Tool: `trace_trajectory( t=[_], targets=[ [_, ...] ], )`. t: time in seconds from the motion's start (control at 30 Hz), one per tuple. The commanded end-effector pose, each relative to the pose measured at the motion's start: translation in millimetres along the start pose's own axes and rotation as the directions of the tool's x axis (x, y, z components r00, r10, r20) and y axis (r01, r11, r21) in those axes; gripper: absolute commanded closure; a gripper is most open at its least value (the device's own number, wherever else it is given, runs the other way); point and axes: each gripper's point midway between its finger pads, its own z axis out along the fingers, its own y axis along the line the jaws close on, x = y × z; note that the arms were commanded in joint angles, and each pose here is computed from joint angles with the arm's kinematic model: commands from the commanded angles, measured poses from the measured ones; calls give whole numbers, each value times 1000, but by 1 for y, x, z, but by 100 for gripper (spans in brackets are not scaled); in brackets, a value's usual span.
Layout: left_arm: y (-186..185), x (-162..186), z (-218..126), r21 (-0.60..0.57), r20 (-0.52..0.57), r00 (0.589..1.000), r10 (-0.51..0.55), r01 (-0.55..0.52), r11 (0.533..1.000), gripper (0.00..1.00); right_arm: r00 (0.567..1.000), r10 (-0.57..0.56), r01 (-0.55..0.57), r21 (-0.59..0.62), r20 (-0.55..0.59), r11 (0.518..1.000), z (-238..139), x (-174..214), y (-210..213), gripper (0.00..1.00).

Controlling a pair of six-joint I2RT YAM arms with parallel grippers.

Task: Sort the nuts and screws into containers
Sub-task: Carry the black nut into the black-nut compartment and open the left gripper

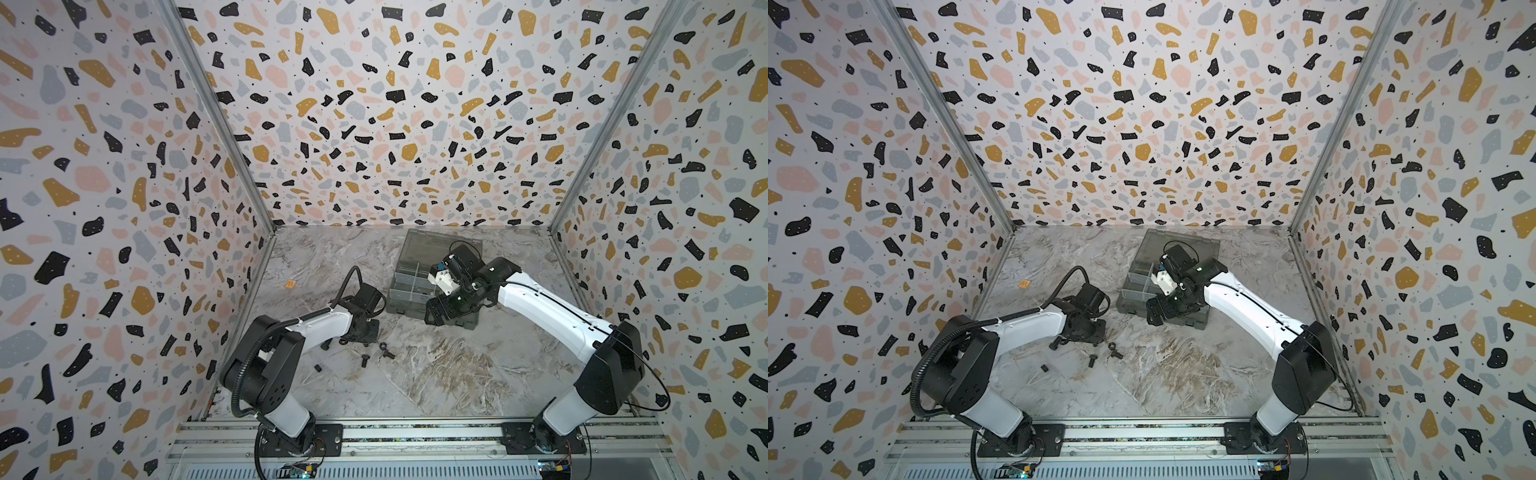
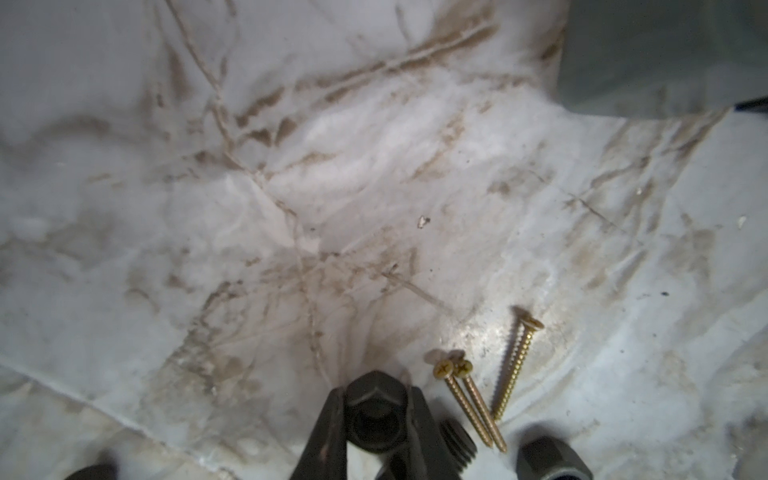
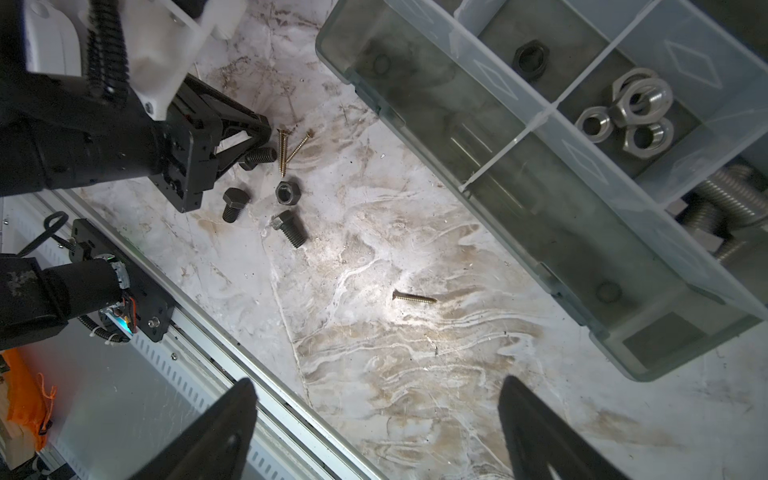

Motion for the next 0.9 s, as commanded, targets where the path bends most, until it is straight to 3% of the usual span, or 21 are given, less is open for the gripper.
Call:
trace_trajectory(
  t=[0.0,0.47,0.87],
  targets=[
    [-2,-14,-15,5,21,1000,19,-19,1000,84,999,1,-1,12,38,1000,-14,-1,1,8],
    [-22,-65,-38,41,76,996,45,-49,998,84,995,60,-62,32,75,998,-25,-4,-24,8],
    [-95,-154,-56,153,175,977,122,-149,977,84,988,114,-120,54,108,991,-30,-15,-54,8]
  ],
)
